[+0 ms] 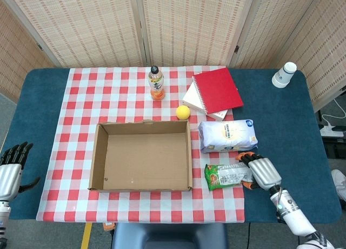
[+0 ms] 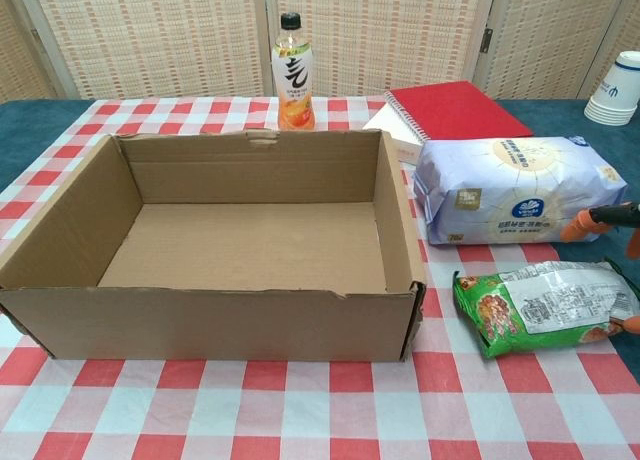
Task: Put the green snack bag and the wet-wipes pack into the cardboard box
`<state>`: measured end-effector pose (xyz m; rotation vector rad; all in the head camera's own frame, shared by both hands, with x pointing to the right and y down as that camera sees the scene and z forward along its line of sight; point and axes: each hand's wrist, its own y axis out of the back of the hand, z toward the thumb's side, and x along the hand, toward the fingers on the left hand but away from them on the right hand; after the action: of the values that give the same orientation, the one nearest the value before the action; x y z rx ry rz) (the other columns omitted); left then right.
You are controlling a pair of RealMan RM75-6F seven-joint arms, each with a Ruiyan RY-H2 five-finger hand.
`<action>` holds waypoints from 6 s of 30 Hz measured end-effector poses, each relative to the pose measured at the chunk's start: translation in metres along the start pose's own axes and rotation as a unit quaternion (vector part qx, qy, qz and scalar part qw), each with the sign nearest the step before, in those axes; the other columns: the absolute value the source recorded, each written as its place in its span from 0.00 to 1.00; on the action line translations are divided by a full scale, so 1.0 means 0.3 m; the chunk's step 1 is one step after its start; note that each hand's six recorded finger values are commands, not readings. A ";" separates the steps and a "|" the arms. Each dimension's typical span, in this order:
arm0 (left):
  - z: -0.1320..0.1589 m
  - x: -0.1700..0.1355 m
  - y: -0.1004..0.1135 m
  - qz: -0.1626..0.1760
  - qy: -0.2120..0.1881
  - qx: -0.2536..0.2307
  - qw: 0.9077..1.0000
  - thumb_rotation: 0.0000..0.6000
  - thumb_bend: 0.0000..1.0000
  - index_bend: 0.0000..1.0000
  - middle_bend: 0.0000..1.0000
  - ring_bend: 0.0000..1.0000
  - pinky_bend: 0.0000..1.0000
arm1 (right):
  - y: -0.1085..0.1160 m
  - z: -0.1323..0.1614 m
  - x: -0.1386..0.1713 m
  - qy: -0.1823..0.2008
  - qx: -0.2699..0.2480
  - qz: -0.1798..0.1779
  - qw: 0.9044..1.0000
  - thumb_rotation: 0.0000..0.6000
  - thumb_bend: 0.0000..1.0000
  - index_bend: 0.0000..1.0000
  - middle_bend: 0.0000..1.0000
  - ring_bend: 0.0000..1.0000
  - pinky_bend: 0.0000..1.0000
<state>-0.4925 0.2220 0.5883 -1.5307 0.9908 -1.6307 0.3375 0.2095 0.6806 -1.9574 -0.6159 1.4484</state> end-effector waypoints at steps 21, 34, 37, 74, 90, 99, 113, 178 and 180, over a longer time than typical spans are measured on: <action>-0.018 0.006 0.000 -0.005 0.002 -0.008 1.000 1.00 0.20 0.00 0.00 0.00 0.09 | -0.064 0.040 -0.074 -0.001 0.023 0.002 1.000 1.00 0.21 0.61 0.47 0.45 0.65; -0.016 0.005 -0.001 -0.007 0.000 -0.010 1.000 1.00 0.20 0.00 0.00 0.00 0.09 | -0.006 0.054 -0.055 0.016 0.027 -0.043 0.999 1.00 0.29 0.74 0.56 0.55 0.74; -0.017 0.004 0.000 -0.007 -0.001 -0.012 1.000 1.00 0.20 0.00 0.00 0.00 0.09 | 0.027 0.071 -0.039 0.024 0.027 -0.054 0.998 1.00 0.29 0.74 0.56 0.55 0.74; -0.036 0.016 -0.008 -0.019 0.001 -0.012 1.000 1.00 0.20 0.00 0.00 0.00 0.09 | 0.417 0.839 -0.438 0.256 0.111 -0.183 0.943 1.00 0.18 0.64 0.56 0.49 0.69; -0.061 0.015 0.008 -0.015 0.008 -0.024 1.000 1.00 0.20 0.00 0.00 0.00 0.09 | 0.406 0.859 -0.475 0.240 0.089 -0.112 0.960 1.00 0.00 0.00 0.01 0.00 0.00; -0.052 0.017 0.003 -0.018 0.005 -0.021 1.000 1.00 0.20 0.00 0.00 0.00 0.09 | 0.517 0.635 -0.389 0.156 0.147 -0.115 0.970 1.00 0.00 0.00 0.01 0.00 0.00; -0.031 0.010 -0.007 -0.022 -0.005 -0.021 1.000 1.00 0.20 0.00 0.00 0.00 0.09 | 0.474 0.115 -0.252 -0.053 0.138 -0.026 0.989 1.00 0.00 0.00 0.00 0.00 0.00; -0.054 0.010 0.018 -0.017 0.002 -0.035 0.999 1.00 0.20 0.00 0.00 0.00 0.09 | 0.601 0.318 -0.364 0.053 0.141 -0.140 0.979 1.00 0.07 0.75 0.51 0.52 0.72; -0.050 0.008 0.019 -0.017 0.000 -0.035 0.999 1.00 0.20 0.00 0.00 0.00 0.09 | 0.645 0.386 -0.362 0.069 0.143 -0.154 0.975 1.00 0.07 0.75 0.51 0.52 0.72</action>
<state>-0.5077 0.2182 0.5843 -1.6017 1.0358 -1.6359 0.1962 0.0232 0.5909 -1.6382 -0.5823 1.1307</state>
